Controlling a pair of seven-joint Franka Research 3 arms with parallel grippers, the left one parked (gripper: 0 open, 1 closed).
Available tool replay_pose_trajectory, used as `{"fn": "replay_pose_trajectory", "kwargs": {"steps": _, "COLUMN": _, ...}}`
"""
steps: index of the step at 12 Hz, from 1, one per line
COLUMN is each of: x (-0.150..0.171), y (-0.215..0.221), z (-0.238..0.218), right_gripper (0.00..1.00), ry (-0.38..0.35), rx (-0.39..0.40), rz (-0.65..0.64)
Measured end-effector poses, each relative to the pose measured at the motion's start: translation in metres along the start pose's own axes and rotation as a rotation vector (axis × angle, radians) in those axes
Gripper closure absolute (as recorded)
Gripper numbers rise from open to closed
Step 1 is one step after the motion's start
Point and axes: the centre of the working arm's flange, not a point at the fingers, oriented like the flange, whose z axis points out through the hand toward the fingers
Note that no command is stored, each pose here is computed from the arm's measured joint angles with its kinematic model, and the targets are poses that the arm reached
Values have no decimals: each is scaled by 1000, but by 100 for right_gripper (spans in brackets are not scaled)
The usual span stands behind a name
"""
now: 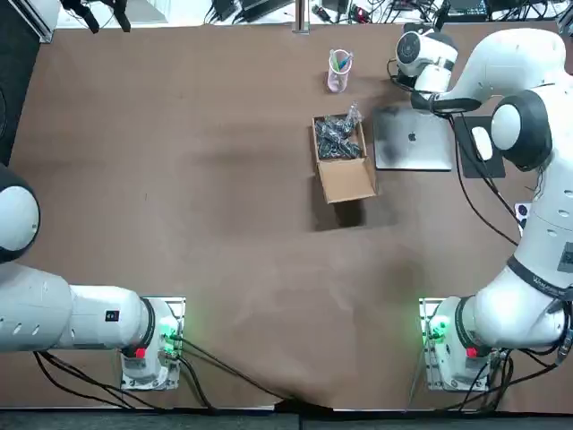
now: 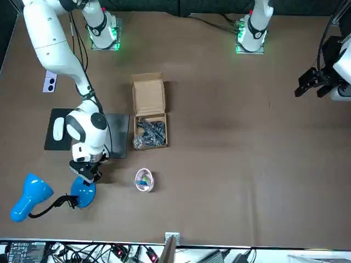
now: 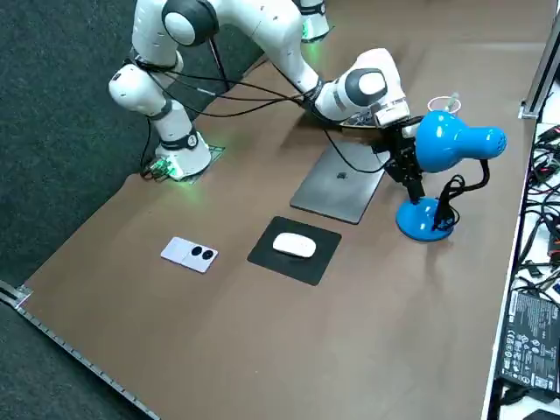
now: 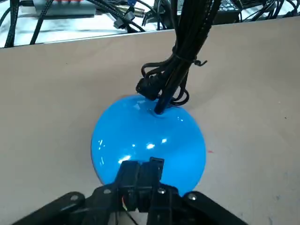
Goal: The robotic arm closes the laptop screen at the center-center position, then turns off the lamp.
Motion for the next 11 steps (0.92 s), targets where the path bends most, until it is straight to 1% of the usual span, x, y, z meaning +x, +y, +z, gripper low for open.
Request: {"fn": "replay_pose_trajectory", "kwargs": {"steps": 11, "x": 3, "y": -1, "z": -1, "right_gripper": 98, "ry": 4, "rx": 7, "rz": 8}}
